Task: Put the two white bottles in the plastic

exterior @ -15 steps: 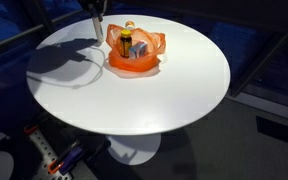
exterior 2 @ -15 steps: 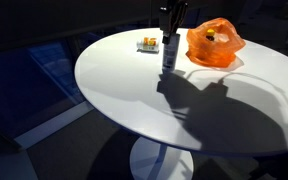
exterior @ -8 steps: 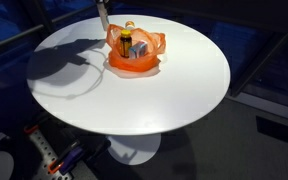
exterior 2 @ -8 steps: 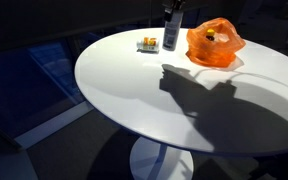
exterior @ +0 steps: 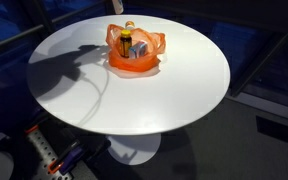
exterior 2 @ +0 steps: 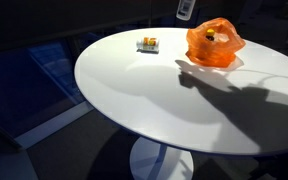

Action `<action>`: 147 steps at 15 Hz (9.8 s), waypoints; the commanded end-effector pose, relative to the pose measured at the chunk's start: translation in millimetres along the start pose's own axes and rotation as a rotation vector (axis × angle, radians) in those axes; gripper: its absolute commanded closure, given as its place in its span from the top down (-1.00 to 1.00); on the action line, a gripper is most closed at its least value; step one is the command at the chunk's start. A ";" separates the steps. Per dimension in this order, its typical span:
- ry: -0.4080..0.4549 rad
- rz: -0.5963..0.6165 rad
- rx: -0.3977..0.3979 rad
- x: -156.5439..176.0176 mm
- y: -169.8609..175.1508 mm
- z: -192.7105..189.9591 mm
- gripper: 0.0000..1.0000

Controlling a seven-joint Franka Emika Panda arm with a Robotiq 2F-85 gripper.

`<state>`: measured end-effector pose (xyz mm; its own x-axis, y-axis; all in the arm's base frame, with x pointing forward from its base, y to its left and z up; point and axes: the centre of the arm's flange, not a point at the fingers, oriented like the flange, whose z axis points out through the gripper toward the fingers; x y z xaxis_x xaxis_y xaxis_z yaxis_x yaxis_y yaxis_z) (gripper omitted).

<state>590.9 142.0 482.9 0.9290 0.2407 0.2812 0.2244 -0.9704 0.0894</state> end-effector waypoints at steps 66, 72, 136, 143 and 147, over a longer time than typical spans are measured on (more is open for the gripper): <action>-0.090 -0.042 0.087 -138.3 74.0 81.3 1.00; -0.078 -0.042 0.050 -120.5 68.7 70.9 1.00; 0.042 -0.251 0.069 59.6 -15.6 240.3 1.00; 0.040 -0.259 0.068 59.1 -15.7 247.2 -0.20; 0.063 -0.256 0.057 59.8 -12.9 231.7 -0.27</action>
<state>707.1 168.7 261.5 0.8391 0.4628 0.2860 0.4548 -0.8852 0.0979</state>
